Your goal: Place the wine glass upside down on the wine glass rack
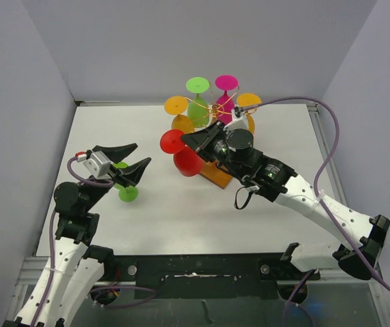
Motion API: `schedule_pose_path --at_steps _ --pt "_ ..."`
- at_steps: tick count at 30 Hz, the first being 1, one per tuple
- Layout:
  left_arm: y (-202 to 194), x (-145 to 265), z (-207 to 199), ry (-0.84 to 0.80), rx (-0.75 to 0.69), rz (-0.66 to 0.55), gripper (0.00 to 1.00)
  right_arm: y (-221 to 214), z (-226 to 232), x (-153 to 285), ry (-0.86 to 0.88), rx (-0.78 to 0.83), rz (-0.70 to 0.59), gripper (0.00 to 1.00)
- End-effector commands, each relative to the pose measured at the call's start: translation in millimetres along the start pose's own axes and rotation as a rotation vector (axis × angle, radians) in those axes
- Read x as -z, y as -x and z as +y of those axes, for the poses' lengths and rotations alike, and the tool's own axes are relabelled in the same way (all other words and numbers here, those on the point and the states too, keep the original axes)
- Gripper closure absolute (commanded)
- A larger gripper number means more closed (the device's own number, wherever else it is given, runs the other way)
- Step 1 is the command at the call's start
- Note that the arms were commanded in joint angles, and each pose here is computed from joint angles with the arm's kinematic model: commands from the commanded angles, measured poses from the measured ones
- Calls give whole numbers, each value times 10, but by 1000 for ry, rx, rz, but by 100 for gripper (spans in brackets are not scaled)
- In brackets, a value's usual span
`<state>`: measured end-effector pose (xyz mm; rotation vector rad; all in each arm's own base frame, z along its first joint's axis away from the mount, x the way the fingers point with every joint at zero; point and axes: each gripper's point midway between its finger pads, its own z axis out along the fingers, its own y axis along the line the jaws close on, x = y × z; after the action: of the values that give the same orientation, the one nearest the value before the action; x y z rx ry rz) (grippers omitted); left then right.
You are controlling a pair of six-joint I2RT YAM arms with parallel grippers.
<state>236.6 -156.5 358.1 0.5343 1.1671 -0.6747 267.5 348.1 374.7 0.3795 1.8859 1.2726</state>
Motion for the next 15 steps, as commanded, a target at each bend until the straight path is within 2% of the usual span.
schedule_pose_path --at_steps 1,15 --pt "73 1 64 41 -10 -30 46 429 -23 234 -29 -102 -178 100" --pt "-11 14 138 80 0 -25 46 867 -172 490 -60 -173 -359 100"
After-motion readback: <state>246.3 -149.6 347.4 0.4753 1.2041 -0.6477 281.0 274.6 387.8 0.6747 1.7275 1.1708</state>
